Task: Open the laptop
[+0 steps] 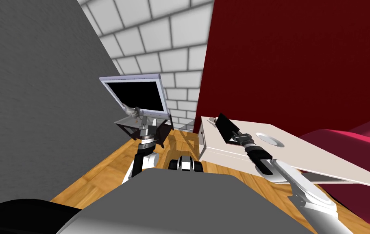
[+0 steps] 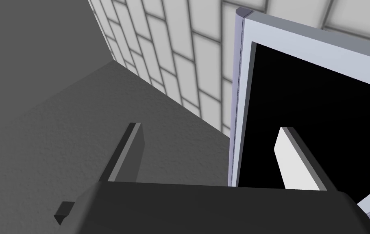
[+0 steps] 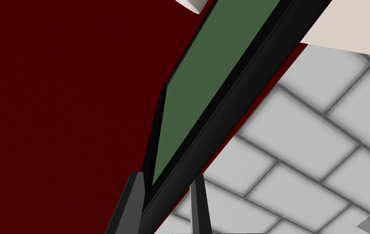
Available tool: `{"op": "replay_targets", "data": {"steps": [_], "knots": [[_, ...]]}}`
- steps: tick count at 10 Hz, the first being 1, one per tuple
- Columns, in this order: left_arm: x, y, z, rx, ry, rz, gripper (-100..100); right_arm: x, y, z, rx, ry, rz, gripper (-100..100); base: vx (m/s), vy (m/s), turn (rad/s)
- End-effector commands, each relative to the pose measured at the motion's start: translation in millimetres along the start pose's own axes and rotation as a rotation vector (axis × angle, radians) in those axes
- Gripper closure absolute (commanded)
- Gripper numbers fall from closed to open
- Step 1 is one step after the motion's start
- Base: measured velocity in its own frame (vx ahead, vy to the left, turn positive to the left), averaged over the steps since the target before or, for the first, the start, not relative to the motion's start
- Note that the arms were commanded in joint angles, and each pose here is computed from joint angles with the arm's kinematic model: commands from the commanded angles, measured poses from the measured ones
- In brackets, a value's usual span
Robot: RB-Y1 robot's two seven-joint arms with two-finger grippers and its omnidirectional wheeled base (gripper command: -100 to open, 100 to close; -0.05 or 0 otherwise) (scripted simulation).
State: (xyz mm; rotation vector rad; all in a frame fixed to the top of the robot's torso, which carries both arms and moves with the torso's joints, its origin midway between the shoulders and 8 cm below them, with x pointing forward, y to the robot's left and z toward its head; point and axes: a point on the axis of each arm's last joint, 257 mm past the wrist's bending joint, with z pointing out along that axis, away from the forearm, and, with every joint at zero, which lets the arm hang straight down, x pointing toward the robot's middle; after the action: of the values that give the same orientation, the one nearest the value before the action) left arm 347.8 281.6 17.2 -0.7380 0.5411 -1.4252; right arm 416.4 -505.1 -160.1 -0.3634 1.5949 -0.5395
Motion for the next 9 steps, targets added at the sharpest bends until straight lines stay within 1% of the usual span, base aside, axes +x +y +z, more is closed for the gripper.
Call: {"op": "replay_targets", "data": {"steps": [1,2,3,4,9], "knots": [[0.0,0.0,0.0,0.0,0.0,0.0,0,2.8,-1.9,5.4,0.005,-0.001,0.104,100,-0.046,-0.07,0.014],[0.0,0.0,0.0,0.0,0.0,0.0,0,3.4,-2.5,7.5,0.007,-0.003,0.143,100,-0.041,-0.07,0.021],[0.0,0.0,0.0,0.0,0.0,0.0,0,1.7,-1.0,6.7,0.004,-0.004,0.117,100,-0.015,-0.032,0.013],[0.0,0.0,0.0,0.0,0.0,0.0,0,7.4,5.1,11.1,0.007,-0.006,0.206,100,-0.042,-0.067,0.011],[0.0,0.0,0.0,0.0,0.0,0.0,0,20.9,24.9,22.1,0.012,-0.01,0.411,100,-0.043,-0.101,0.019]]}}
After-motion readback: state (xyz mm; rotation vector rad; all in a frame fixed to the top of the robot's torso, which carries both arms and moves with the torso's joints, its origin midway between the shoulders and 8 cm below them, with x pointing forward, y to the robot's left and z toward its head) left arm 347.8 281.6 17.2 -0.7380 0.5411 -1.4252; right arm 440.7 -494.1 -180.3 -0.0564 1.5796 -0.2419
